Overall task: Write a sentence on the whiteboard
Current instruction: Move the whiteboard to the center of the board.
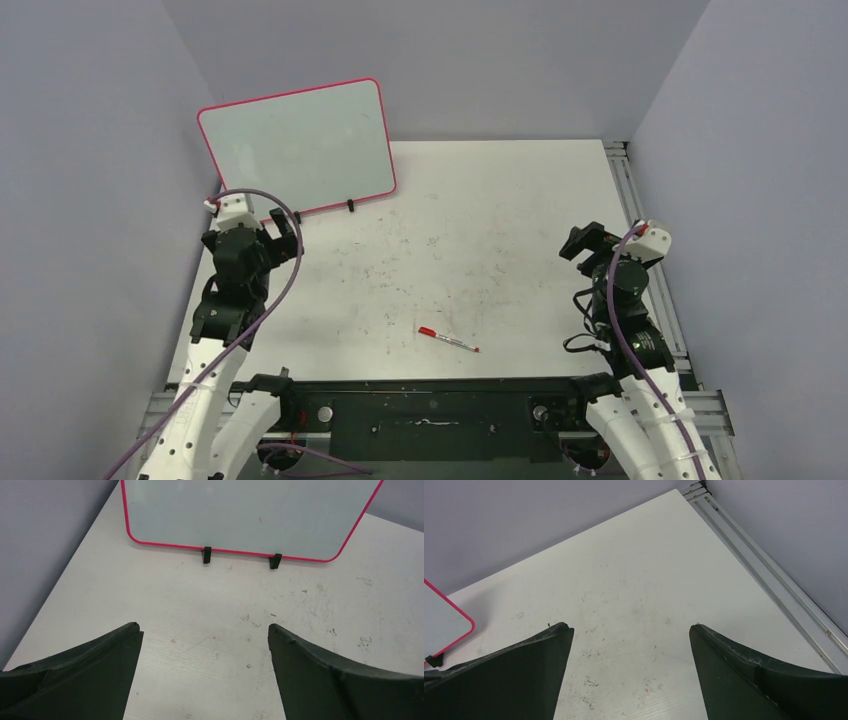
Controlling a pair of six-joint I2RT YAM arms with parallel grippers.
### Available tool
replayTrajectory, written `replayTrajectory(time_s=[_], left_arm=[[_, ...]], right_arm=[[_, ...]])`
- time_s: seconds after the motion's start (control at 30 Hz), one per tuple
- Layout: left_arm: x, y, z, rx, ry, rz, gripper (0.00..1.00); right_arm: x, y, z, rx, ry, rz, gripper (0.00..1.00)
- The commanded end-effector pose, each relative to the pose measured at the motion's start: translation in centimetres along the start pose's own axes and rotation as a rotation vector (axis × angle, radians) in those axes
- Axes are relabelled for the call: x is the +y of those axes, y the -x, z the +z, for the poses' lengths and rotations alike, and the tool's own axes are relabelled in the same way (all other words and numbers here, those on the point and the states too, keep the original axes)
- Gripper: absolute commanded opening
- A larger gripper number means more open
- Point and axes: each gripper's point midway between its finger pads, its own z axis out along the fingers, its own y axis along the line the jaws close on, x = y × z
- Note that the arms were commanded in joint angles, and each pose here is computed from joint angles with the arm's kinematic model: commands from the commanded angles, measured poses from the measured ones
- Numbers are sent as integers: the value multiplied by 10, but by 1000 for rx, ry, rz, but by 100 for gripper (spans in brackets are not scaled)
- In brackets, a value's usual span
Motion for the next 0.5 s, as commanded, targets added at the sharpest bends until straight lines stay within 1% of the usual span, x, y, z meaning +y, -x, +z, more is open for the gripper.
replayTrajectory(time_s=[0.0,0.13,0.23,0.37,0.47], left_arm=[[-6,16,1,-13,-1,-36,96],[-7,7,11,45,26,-36,96],[-3,-7,18,98,54,5,96],[-15,-13,30,126,-6,38,96],[-18,-18,47,164,-44,-24,96]], right_arm=[[7,22,-7,-35,23,11,90],[8,22,-7,-49,36,6,90],[12,23,-7,-47,57,1,90],[17,24,-7,-40,80,-3,90],[20,27,-9,-40,95,-6,90]])
